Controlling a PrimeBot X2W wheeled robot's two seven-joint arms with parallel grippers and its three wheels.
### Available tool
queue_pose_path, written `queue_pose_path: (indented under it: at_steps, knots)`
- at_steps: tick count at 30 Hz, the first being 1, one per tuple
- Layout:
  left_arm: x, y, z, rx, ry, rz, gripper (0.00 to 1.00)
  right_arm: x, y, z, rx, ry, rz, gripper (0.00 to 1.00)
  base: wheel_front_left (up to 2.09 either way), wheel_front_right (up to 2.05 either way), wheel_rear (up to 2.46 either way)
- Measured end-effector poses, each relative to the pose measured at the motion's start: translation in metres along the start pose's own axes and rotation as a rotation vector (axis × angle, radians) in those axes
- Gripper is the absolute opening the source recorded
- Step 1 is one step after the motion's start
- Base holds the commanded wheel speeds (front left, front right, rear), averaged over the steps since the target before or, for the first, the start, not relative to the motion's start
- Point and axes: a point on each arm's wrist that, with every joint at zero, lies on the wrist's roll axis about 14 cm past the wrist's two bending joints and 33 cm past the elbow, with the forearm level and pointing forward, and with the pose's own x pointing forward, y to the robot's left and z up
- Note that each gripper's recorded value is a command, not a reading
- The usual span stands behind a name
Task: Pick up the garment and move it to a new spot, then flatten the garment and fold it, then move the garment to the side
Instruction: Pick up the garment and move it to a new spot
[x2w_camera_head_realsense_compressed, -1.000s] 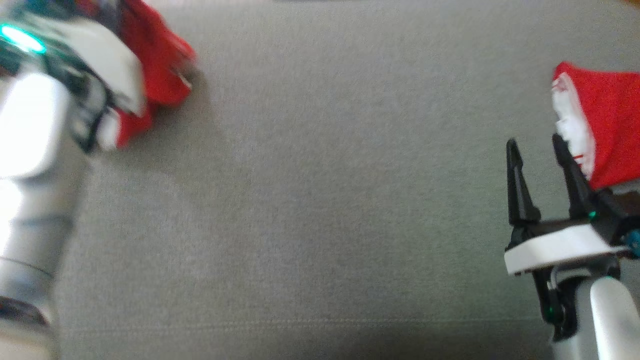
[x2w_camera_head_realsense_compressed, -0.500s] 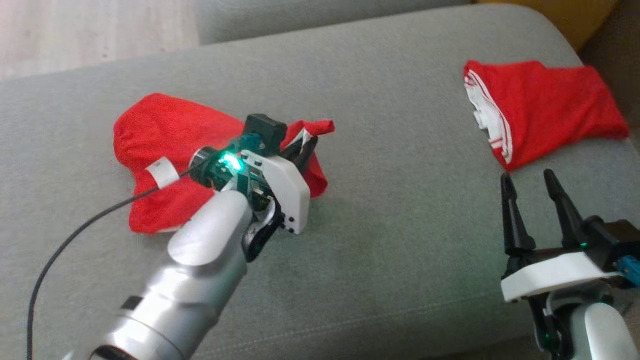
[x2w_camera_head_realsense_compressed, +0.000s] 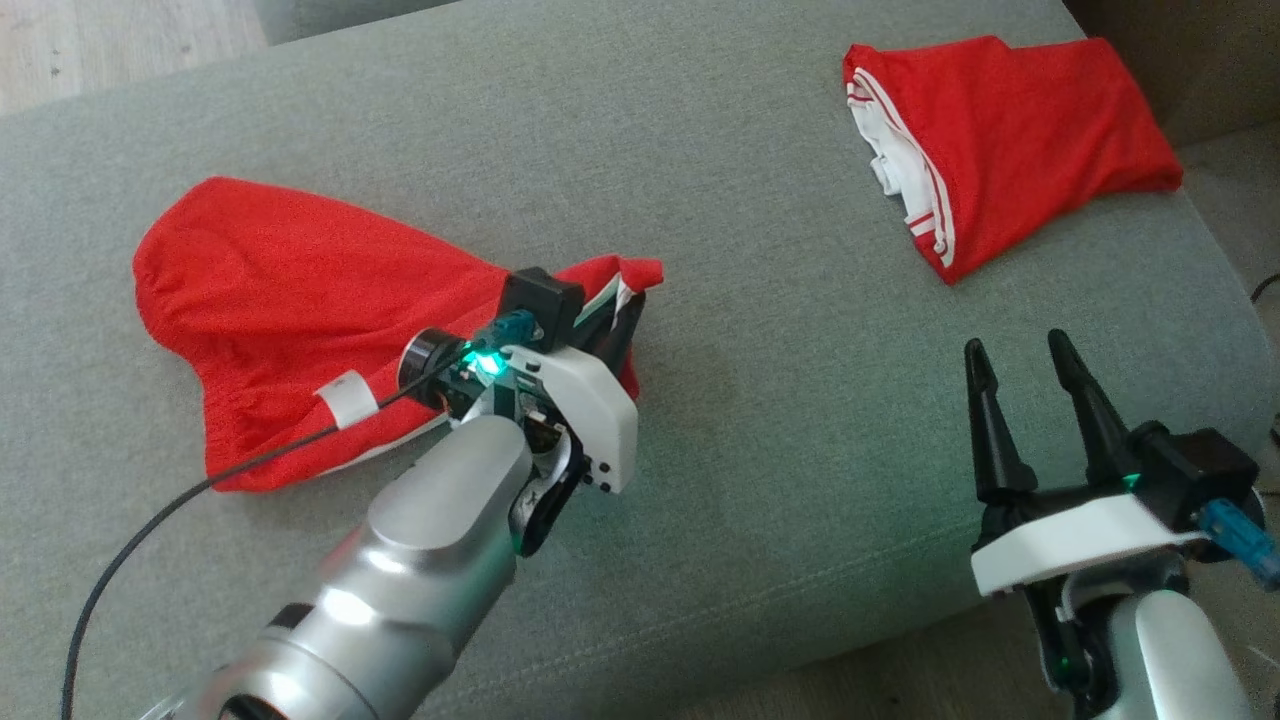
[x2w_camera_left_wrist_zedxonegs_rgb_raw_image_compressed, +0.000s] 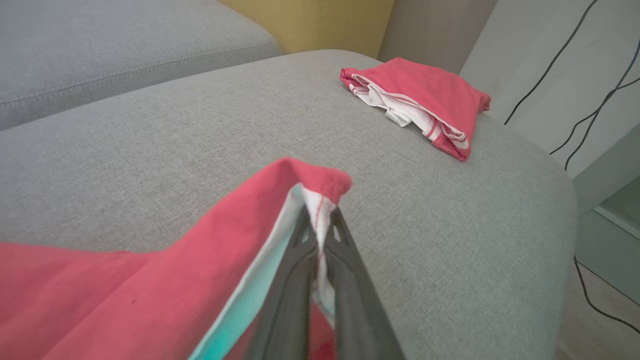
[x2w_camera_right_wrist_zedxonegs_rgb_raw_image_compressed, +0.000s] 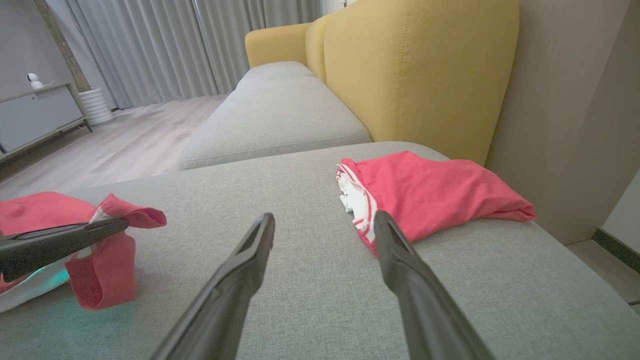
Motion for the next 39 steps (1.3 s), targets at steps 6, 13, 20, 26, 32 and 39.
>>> queue_pose_path:
  at_steps: [6,13,20,26,32,39]
  knots:
    - [-0.003,-0.006,0.0,0.006,-0.025,0.002,1.0,0.002,0.007,-0.001,0.013,-0.005,0.02,1.0,0.0,0.0,0.0]
    - [-0.015,-0.004,0.003,0.024,-0.066,0.024,1.0,0.009,0.016,0.0,0.017,-0.013,0.05,1.0,0.0,0.0,0.0]
    - [-0.038,-0.009,0.028,0.041,-0.173,0.054,1.0,0.009,0.034,0.013,0.021,-0.055,0.108,1.0,0.0,0.0,0.0]
    - [-0.069,0.006,0.049,0.045,-0.286,0.161,1.0,0.006,0.052,0.031,0.013,-0.109,0.163,1.0,0.0,0.0,0.0]
    - [-0.116,0.041,0.029,-0.026,-0.329,0.336,1.0,0.0,0.069,0.026,0.005,-0.098,0.216,1.0,0.0,0.0,0.0]
    - [-0.18,0.071,0.005,-0.139,-0.412,0.531,1.0,-0.005,0.086,0.024,-0.004,-0.098,0.268,1.0,0.0,0.0,0.0]
